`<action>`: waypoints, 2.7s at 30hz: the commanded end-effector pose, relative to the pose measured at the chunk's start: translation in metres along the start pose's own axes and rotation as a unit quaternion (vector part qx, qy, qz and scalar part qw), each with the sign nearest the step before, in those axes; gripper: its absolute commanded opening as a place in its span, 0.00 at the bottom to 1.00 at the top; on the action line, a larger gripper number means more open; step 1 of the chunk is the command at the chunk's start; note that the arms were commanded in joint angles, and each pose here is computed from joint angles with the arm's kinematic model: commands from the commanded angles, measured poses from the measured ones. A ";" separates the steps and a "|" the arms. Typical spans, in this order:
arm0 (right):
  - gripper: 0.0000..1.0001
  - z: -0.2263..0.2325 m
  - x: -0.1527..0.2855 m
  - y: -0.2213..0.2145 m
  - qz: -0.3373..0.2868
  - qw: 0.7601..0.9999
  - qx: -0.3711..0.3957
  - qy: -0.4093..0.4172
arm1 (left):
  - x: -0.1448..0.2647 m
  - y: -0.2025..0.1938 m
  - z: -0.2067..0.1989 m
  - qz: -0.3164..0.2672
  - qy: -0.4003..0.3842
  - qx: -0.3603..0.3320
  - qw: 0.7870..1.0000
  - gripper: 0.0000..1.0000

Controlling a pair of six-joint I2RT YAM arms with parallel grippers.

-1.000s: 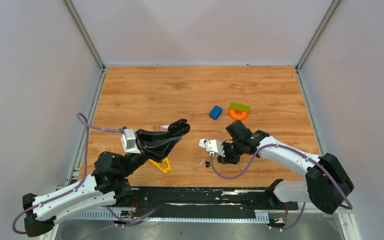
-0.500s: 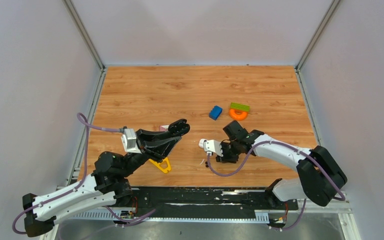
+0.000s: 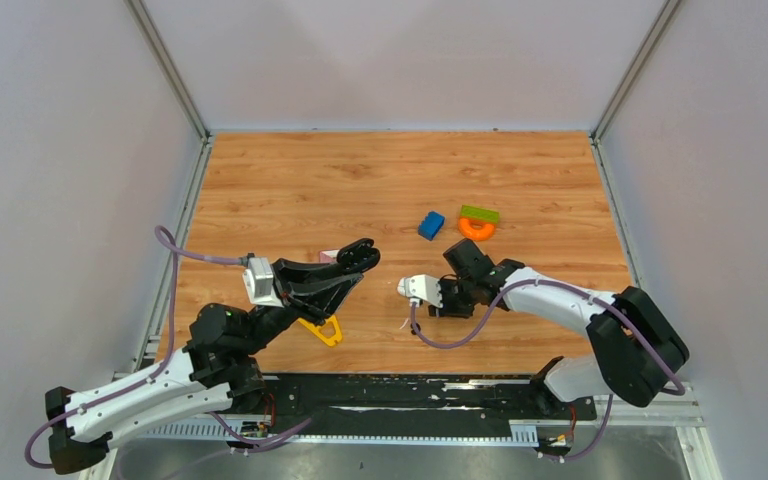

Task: Insert the wireless bluetooth earbuds into the charging case
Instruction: Pick up the earbud from the center of the board, then place the earbud in the charging case.

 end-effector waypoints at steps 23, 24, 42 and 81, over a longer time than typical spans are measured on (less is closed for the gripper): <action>0.08 -0.013 0.107 0.056 -0.048 0.998 0.044 0.019 | -0.002 -0.060 0.005 0.124 -0.046 -0.123 0.984 0.00; 0.08 -0.013 0.117 0.062 -0.058 0.997 0.046 0.028 | -0.003 -0.065 0.003 0.134 -0.058 -0.125 0.981 0.00; 0.11 0.030 0.201 0.166 -0.148 0.972 0.099 0.152 | 0.004 -0.100 -0.008 0.164 -0.137 -0.138 0.967 0.00; 0.09 0.028 0.173 0.190 -0.095 0.978 0.130 0.130 | -0.007 -0.095 -0.021 0.112 -0.159 -0.082 0.977 0.00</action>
Point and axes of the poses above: each gripper's point midway between its finger pads, its own x axis back along the fingers, its own z axis along the line the jaws close on, y = z × x, the point moved 6 cm from there along x, back along the fingers, and after that the axes turned 6 degrees about -x, right-handed, at the moved point
